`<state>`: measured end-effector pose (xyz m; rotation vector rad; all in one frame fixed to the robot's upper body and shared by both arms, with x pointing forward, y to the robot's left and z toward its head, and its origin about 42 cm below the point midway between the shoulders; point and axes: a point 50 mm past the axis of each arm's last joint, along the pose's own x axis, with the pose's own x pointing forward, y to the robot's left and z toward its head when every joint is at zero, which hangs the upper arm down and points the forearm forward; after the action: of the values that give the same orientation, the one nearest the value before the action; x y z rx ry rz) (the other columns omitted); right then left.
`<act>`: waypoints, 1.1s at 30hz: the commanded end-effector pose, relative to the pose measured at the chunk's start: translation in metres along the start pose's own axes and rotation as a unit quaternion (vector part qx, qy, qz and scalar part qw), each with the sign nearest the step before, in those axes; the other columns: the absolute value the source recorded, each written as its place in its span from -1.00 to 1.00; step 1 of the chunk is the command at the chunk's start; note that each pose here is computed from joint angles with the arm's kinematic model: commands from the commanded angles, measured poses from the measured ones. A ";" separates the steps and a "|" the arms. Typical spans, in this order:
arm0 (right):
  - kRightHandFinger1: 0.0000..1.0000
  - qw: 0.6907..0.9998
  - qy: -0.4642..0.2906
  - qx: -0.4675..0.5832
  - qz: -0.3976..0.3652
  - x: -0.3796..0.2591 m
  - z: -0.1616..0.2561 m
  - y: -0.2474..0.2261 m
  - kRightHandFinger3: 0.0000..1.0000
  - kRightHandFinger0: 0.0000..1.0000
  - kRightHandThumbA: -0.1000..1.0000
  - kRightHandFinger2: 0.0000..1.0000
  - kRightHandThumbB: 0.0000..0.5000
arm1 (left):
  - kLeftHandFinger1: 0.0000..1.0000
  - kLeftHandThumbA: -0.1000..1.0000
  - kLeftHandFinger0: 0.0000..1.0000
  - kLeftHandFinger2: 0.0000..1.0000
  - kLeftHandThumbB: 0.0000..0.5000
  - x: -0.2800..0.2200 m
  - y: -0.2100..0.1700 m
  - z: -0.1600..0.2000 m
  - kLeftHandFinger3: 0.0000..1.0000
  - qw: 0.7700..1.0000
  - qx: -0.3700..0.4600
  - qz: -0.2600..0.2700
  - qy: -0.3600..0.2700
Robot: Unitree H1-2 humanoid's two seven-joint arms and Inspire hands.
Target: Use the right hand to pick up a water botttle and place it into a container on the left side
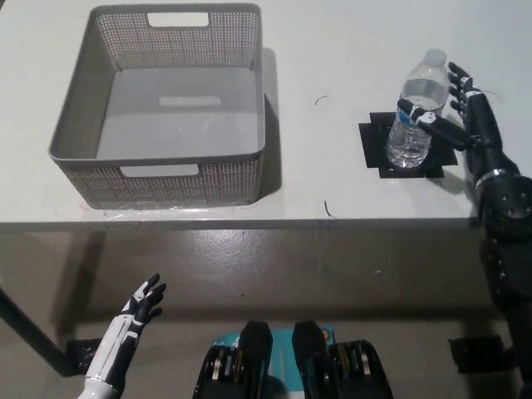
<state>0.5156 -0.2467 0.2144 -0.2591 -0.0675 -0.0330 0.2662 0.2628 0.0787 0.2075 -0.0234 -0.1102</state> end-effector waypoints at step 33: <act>-0.64 0.992 -0.044 0.035 -0.116 0.051 0.051 0.069 0.25 -1.00 -1.00 0.23 -0.57 | 1.00 1.00 1.00 1.00 -0.46 0.003 0.004 0.009 1.00 0.999 -0.010 0.001 -0.034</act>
<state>0.5483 -0.1807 0.1892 -0.2746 0.0325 -0.1885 0.2674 0.2619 0.0793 0.1899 -0.0287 -0.1094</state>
